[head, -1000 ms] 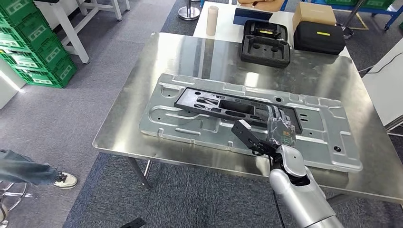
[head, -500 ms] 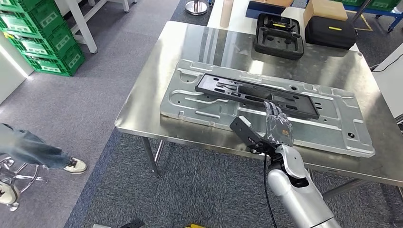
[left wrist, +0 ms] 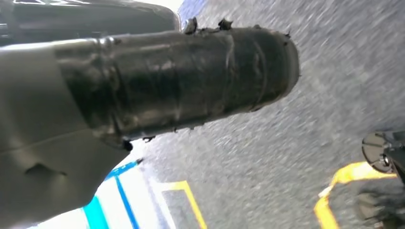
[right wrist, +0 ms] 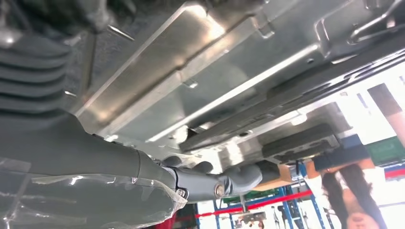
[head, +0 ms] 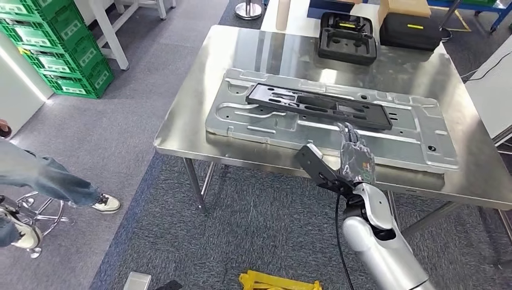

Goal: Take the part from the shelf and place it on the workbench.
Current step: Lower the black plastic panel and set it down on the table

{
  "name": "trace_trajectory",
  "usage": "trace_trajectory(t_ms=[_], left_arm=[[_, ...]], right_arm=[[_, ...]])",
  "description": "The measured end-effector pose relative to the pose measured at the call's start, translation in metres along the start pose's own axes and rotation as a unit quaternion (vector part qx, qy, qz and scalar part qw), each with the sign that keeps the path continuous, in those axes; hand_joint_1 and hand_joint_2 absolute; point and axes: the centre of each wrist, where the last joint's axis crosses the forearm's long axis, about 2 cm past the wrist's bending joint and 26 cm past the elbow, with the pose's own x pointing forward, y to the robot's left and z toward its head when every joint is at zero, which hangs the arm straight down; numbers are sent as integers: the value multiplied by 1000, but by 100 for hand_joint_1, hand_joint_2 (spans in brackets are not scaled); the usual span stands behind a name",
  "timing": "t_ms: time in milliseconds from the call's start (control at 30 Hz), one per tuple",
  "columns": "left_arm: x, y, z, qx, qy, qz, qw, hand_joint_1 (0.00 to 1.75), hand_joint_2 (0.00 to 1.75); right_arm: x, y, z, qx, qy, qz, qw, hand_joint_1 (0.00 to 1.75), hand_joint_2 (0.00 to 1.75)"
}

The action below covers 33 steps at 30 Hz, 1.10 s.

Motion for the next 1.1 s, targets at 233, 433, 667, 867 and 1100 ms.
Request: trace_trajectory(t_ms=[233,433,667,867,1100], left_arm=[[-6,10,4,12,2,4,1000,0,0],[-10,7,5,14,-1,12,1000,0,0],[-13,3,7,24,-9,38,999,0,0],[-20,-2,10,35,-10,61,997,0,0],[-28,2,15,55,-1,85,995,0,0]], right_arm=[[0,2,6,3,-24,-78,997,0,87],[-2,0,15,-5,-72,-243,967,0,175],[-11,4,38,-35,-103,-342,934,0,131],[-33,6,69,-41,-108,-401,909,0,0],[-62,17,110,-54,-77,-444,891,0,0]])
